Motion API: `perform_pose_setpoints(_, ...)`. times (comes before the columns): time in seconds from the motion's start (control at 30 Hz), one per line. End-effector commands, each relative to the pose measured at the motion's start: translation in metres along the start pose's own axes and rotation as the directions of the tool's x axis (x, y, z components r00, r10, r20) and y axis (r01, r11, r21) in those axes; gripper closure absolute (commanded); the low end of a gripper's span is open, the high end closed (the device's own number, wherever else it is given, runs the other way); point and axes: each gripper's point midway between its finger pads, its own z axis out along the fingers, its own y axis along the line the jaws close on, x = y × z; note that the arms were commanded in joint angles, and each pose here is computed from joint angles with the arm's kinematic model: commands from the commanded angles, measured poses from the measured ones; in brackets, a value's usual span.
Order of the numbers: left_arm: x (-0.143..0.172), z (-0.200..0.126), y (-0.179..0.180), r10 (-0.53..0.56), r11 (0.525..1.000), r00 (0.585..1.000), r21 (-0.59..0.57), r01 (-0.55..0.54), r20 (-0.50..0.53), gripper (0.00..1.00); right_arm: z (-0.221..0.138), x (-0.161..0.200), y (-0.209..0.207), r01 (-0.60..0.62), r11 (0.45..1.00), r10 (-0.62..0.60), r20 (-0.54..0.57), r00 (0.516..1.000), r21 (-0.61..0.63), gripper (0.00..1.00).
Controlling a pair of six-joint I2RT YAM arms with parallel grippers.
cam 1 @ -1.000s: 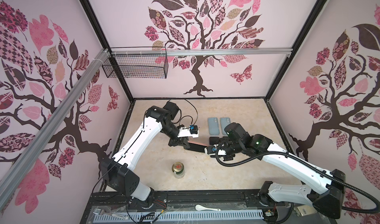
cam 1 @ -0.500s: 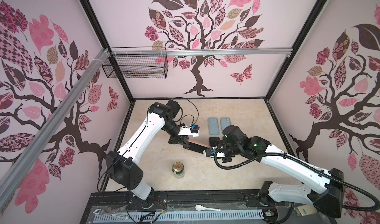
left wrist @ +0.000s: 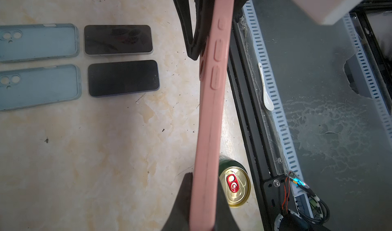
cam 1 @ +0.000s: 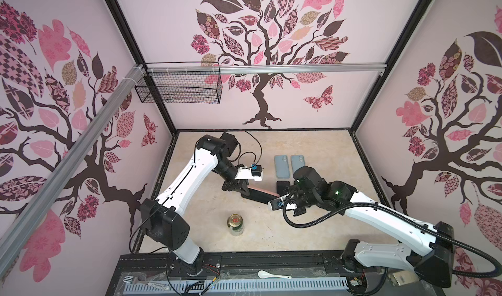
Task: Take the phone out of the phone case
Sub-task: Remove the phone case from the phone.
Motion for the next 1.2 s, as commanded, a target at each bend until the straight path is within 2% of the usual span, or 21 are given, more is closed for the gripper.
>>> perform_pose_setpoints(0.0,-0.031,0.000,0.031,-0.006,0.998,0.988,-0.062,0.016,0.152,1.00,-0.039,-0.097,-0.037,0.183,0.960,-0.242,0.302,0.922,0.210,1.00)
perform_pose_setpoints(0.27,-0.031,0.001,0.030,-0.007,0.999,0.988,-0.051,0.015,0.156,1.00,-0.046,-0.098,-0.049,0.196,0.933,-0.284,0.285,0.915,0.300,1.00)
perform_pose_setpoints(0.53,-0.032,0.001,0.029,-0.008,0.999,0.987,-0.042,0.015,0.159,1.00,-0.059,-0.102,-0.068,0.227,0.857,-0.366,0.236,0.900,0.462,1.00)
perform_pose_setpoints(0.87,-0.032,0.002,0.028,-0.012,0.999,0.988,-0.033,0.017,0.156,1.00,-0.058,-0.099,-0.068,0.293,0.810,-0.429,0.173,0.887,0.508,1.00)
perform_pose_setpoints(1.0,-0.033,-0.001,0.028,-0.001,0.999,0.987,-0.049,0.009,0.159,1.00,-0.060,-0.097,-0.064,0.261,0.826,-0.399,0.191,0.897,0.500,1.00)
perform_pose_setpoints(1.1,-0.037,-0.013,0.026,0.022,0.996,0.979,-0.086,-0.004,0.202,1.00,-0.062,-0.082,-0.061,0.204,0.851,-0.319,0.168,0.933,0.483,1.00)
perform_pose_setpoints(1.17,-0.041,-0.027,0.026,0.045,0.991,0.966,-0.130,-0.011,0.255,1.00,-0.063,-0.064,-0.061,0.149,0.858,-0.243,0.133,0.961,0.492,0.95)
